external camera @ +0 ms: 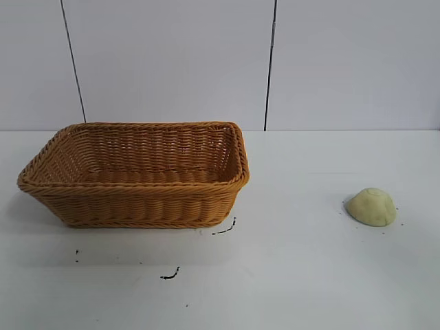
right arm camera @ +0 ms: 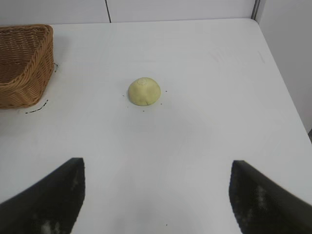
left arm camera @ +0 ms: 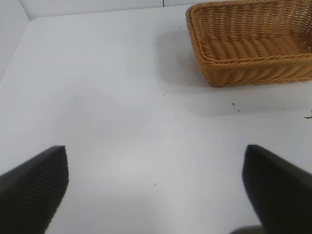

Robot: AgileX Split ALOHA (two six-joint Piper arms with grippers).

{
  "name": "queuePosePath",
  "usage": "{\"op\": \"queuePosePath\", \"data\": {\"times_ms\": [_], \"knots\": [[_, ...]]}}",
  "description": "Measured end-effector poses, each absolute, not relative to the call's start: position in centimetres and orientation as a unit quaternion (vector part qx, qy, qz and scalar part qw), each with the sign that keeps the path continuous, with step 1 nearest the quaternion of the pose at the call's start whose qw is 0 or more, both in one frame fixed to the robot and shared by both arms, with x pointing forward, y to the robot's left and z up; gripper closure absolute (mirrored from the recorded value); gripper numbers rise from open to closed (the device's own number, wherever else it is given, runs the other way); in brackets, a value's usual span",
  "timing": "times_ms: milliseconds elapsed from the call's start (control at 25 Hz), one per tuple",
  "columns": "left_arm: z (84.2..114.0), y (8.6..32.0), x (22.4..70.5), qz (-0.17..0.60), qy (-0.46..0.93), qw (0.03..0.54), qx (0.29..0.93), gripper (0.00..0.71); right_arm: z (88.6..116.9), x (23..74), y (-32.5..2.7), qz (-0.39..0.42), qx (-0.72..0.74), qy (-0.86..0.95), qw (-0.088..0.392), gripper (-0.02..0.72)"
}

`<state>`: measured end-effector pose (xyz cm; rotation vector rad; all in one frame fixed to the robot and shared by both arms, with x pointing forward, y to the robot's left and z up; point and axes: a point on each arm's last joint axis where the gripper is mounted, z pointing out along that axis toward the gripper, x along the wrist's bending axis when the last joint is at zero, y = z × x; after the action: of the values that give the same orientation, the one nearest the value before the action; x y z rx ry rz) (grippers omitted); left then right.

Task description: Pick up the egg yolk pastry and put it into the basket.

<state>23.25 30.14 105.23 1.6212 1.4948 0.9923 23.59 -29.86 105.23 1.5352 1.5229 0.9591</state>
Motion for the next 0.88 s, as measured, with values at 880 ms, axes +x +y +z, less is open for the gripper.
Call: {"op": "queuePosePath", "data": {"times_ms": [880], "knots": [[105.2, 30.1, 23.3, 0.384, 0.578, 0.354, 0.627, 0.014, 112.7, 32.7, -29.8, 0.298, 0.645, 0.639, 0.293, 0.069]]}}
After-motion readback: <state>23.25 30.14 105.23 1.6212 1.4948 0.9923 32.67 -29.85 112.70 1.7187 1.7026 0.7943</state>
